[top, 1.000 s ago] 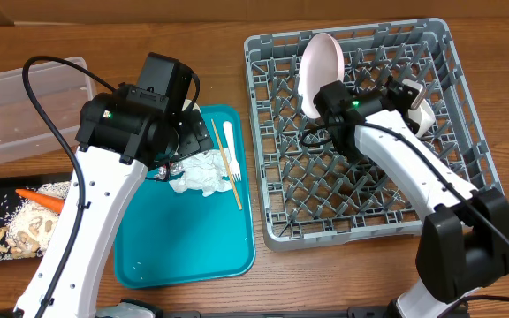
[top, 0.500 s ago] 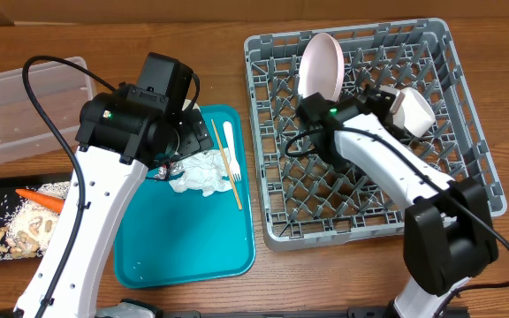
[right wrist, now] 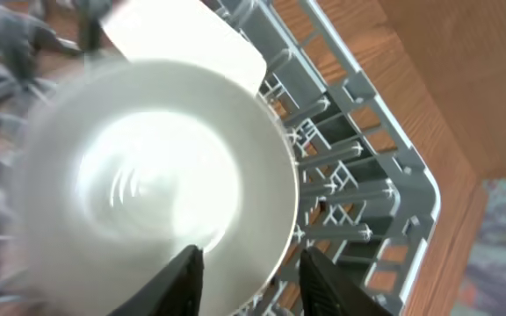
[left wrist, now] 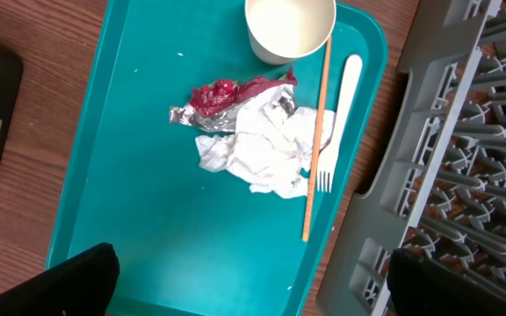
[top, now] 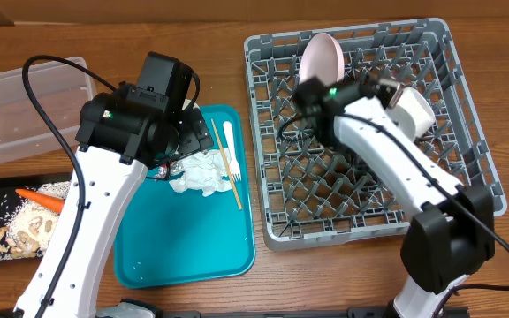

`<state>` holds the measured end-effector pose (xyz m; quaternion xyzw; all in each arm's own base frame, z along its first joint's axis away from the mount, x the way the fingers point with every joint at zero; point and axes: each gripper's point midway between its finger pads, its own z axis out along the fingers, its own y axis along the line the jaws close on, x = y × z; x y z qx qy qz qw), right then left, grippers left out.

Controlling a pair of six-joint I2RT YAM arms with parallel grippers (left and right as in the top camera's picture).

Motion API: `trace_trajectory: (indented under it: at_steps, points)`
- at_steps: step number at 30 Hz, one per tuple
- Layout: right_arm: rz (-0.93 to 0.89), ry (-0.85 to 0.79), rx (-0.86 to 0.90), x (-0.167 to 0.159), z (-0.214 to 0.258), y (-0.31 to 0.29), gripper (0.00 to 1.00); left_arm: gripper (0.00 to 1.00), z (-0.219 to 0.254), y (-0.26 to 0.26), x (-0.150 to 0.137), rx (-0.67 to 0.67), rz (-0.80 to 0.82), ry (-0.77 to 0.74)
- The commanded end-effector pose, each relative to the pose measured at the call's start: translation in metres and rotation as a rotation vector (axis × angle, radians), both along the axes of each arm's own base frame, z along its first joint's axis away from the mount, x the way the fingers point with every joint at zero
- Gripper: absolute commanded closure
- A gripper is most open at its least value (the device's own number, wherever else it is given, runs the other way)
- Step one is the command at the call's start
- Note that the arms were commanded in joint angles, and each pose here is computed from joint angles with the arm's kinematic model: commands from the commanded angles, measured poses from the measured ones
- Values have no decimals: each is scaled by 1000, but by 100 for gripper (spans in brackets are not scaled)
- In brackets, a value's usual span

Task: Sort waste into correct bins and load items into the dishwasher rack
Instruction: 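Lower the white bowl into the rack with the right gripper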

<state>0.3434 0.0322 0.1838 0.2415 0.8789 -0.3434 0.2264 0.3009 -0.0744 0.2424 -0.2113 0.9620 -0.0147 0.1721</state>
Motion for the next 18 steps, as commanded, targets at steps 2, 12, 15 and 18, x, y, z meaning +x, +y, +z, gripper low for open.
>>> trace_trajectory:
  at_steps: [2, 12, 15, 18]
  points:
    - [-19, -46, 142, 5, 32, 15, 44, 0, -2, 3, 0, 5, 21, 8]
    - [265, 180, 348, 12, 9, 57, 19, 0, -3, 4, -2, 11, 14, 19]
    - [302, 180, 377, 18, 6, 62, 12, 0, -3, 4, -3, 13, 14, 24]
    - [278, 161, 383, 25, 1, 54, 12, 0, -4, 5, -5, 18, 10, 34]
